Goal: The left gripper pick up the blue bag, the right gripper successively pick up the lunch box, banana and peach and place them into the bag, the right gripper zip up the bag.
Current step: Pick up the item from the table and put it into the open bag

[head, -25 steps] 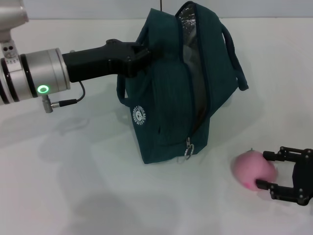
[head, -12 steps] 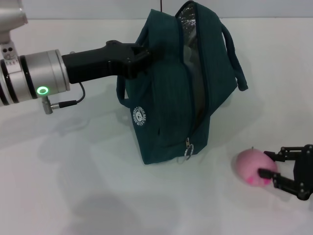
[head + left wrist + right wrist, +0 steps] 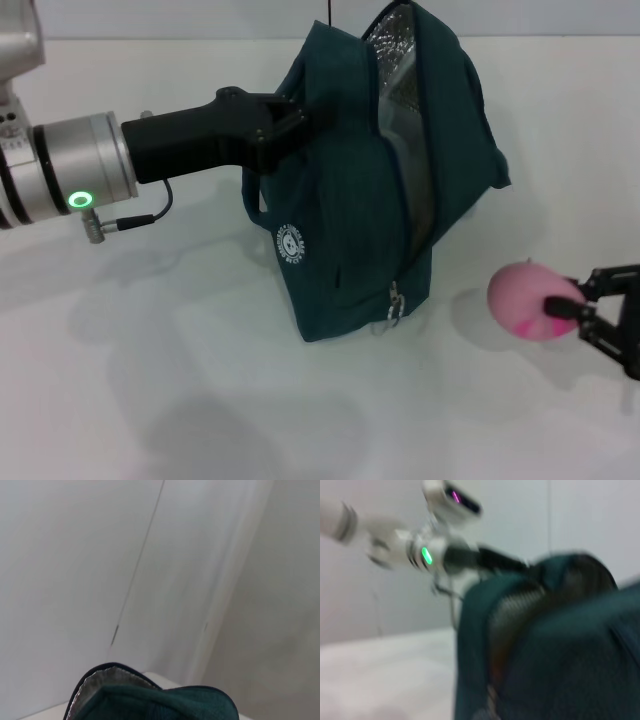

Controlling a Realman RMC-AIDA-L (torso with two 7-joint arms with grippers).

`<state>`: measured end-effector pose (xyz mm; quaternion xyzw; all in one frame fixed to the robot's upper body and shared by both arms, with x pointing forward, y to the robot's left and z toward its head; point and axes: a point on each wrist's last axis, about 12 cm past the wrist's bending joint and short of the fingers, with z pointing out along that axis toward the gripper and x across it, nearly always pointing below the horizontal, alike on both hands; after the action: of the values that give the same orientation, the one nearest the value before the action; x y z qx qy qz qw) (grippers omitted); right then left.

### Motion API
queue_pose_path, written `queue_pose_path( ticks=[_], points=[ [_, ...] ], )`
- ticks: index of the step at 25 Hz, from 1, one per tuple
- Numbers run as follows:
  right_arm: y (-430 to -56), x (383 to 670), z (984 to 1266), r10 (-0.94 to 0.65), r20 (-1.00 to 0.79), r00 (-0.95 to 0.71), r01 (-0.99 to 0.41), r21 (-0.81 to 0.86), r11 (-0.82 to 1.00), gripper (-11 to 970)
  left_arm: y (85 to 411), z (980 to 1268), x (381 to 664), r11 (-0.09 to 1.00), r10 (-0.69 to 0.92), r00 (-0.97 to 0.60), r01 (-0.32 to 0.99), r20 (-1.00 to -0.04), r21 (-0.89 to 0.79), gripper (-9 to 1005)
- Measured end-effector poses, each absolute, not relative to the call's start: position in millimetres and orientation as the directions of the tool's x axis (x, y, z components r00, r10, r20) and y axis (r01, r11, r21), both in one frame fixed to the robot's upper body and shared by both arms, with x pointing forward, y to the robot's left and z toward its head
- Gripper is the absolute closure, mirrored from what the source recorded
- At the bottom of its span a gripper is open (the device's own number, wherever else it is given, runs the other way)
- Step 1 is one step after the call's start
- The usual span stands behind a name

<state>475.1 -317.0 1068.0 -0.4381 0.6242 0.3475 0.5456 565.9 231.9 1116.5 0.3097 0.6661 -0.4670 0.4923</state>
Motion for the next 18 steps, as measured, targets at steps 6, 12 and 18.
queue_pose_path(
  ticks=[6, 12, 18],
  points=[
    [-326.0, 472.2, 1102.1, 0.072, -0.991, 0.112, -0.913, -0.074, 0.402, 834, 230.9, 1117.6, 561.9, 0.342, -0.062, -0.320, 0.883, -0.946, -0.321, 963],
    [-316.1, 503.0, 1125.6, 0.183, -0.980, 0.084, -0.912, -0.002, 0.411, 870, 230.3, 1116.8, 561.4, 0.338, -0.063, -0.322, 0.884, -0.945, -0.324, 963],
    [-286.0, 541.9, 1142.6, 0.042, -0.999, 0.003, -0.939, 0.012, 0.345, 866, 229.3, 1115.5, 560.5, 0.335, -0.061, -0.322, 0.885, -0.945, -0.323, 963]
  ],
)
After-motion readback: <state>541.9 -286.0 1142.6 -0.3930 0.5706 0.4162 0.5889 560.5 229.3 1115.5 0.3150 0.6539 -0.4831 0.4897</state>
